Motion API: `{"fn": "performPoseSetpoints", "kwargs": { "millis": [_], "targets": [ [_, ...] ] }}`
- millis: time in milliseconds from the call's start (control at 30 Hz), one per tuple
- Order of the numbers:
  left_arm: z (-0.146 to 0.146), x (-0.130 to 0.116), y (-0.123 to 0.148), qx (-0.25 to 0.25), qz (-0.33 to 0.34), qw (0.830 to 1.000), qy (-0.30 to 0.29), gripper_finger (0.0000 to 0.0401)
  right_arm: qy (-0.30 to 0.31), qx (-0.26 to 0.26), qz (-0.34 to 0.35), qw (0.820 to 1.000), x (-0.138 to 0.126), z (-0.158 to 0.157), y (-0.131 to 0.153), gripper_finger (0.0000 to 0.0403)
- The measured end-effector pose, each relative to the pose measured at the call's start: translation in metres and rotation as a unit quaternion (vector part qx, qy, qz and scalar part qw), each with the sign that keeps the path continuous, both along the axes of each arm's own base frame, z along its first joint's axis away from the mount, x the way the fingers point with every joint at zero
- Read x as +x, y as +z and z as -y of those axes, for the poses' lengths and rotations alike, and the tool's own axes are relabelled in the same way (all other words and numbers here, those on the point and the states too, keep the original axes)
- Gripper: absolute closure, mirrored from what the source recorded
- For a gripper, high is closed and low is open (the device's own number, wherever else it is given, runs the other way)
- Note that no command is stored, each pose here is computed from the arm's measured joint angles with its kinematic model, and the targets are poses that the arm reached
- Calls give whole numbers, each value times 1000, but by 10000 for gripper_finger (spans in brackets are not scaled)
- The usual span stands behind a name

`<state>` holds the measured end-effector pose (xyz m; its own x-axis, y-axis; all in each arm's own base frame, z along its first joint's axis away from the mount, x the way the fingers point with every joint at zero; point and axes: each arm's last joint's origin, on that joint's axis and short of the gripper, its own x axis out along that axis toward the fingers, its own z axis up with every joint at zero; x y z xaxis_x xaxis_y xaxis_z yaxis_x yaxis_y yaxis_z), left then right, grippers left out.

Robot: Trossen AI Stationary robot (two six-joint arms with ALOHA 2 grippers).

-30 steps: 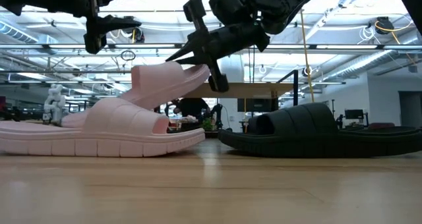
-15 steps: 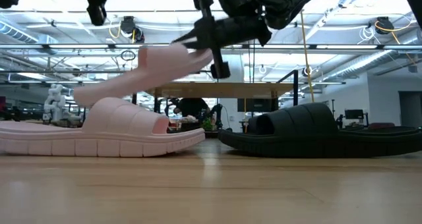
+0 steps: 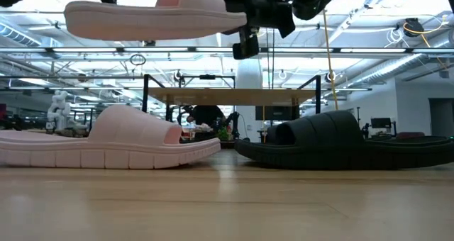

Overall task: Pick and place slides into the shelf
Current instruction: Put the top pink slides on the shelf

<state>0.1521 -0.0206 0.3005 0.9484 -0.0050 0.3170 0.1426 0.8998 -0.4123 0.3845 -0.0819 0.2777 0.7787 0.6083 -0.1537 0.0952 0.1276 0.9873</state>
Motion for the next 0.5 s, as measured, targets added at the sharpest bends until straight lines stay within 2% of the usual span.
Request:
{"fn": "performPoseSetpoints", "kwargs": {
  "millis": [100, 167, 233, 333, 500],
  "targets": [
    [5, 11, 15, 44, -19, 999, -4, 192, -7, 4, 18, 1000, 0, 4, 5, 403],
    [8, 20, 25, 83, -58, 995, -2, 192, -11, 8, 28, 1000, 0, 7, 8, 403],
    [10, 29, 35, 120, -119, 986, -2, 192, -13, 12, 34, 999, 0, 9, 10, 403],
    [10, 37, 50, 147, -213, 966, 4, 192, -13, 16, 38, 999, -1, 10, 11, 403],
    [11, 37, 85, 190, -281, 941, 14, 192, 5, 19, 38, 999, -1, 10, 11, 403]
  ]
}}
